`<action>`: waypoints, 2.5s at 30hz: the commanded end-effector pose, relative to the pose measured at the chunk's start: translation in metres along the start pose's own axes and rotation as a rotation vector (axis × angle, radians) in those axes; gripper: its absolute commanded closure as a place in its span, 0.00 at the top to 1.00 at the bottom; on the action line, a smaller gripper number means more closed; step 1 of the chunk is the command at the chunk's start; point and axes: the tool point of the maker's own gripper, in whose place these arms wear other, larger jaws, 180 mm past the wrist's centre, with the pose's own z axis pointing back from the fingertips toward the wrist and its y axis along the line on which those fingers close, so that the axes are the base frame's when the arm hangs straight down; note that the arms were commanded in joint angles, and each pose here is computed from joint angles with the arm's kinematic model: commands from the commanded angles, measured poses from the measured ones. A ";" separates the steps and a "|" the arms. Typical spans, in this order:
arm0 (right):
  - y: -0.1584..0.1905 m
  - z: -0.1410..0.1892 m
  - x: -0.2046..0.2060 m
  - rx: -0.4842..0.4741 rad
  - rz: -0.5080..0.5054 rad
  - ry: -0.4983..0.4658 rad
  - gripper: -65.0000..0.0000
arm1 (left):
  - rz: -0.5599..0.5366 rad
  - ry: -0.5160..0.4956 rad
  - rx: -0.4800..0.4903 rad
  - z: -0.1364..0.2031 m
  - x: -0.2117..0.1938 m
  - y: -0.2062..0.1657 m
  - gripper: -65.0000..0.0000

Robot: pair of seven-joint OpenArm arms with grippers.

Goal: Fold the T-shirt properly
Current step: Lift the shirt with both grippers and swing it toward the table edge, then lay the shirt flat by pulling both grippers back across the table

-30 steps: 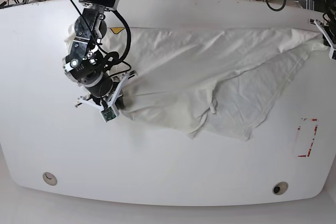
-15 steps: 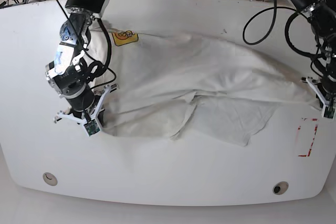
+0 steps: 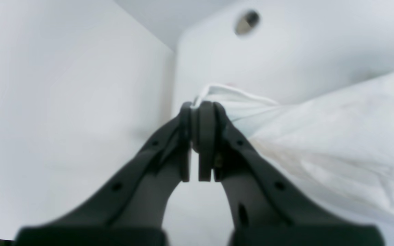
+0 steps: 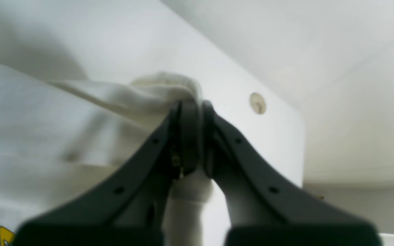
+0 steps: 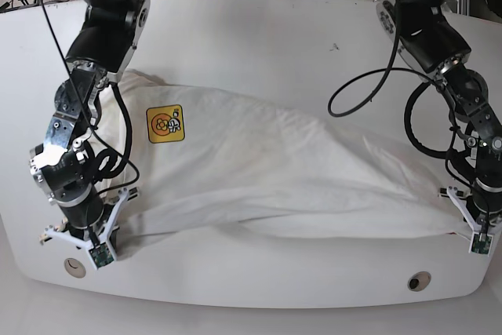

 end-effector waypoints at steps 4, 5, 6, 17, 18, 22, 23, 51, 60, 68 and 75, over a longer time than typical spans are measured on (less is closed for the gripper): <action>-0.051 0.006 0.054 -0.097 0.002 -0.095 0.00 | 0.028 -0.125 0.118 0.009 0.061 0.040 0.00; -0.057 0.006 0.062 -0.104 0.010 -0.100 0.00 | 0.023 -0.138 0.134 0.010 0.070 0.045 0.00; -0.061 0.006 0.069 -0.111 0.024 -0.102 0.00 | 0.023 -0.147 0.145 0.012 0.076 0.049 0.00; -0.101 0.021 0.164 -0.182 0.134 -0.216 0.00 | 0.098 -0.291 0.303 0.043 0.151 0.122 0.00; -0.105 0.023 0.169 -0.189 0.140 -0.222 0.00 | 0.097 -0.298 0.314 0.045 0.154 0.127 0.00; -0.125 0.031 0.200 -0.219 0.170 -0.246 0.00 | 0.076 -0.321 0.326 0.047 0.172 0.139 0.00; -0.129 0.033 0.205 -0.224 0.171 -0.249 0.00 | 0.074 -0.322 0.329 0.047 0.174 0.142 0.00; -0.194 0.087 0.212 -0.391 0.099 -0.228 0.00 | 0.128 -0.372 0.323 0.049 0.216 0.179 0.00; -0.144 0.081 0.098 -0.395 0.069 -0.039 0.00 | 0.021 -0.220 0.268 0.032 0.149 0.123 0.00; -0.079 0.064 -0.014 -0.270 -0.022 0.155 0.00 | -0.079 -0.013 0.220 0.035 0.069 0.078 0.00; -0.029 0.061 -0.089 -0.165 -0.112 0.305 0.00 | -0.176 0.187 0.176 0.039 -0.010 0.050 0.00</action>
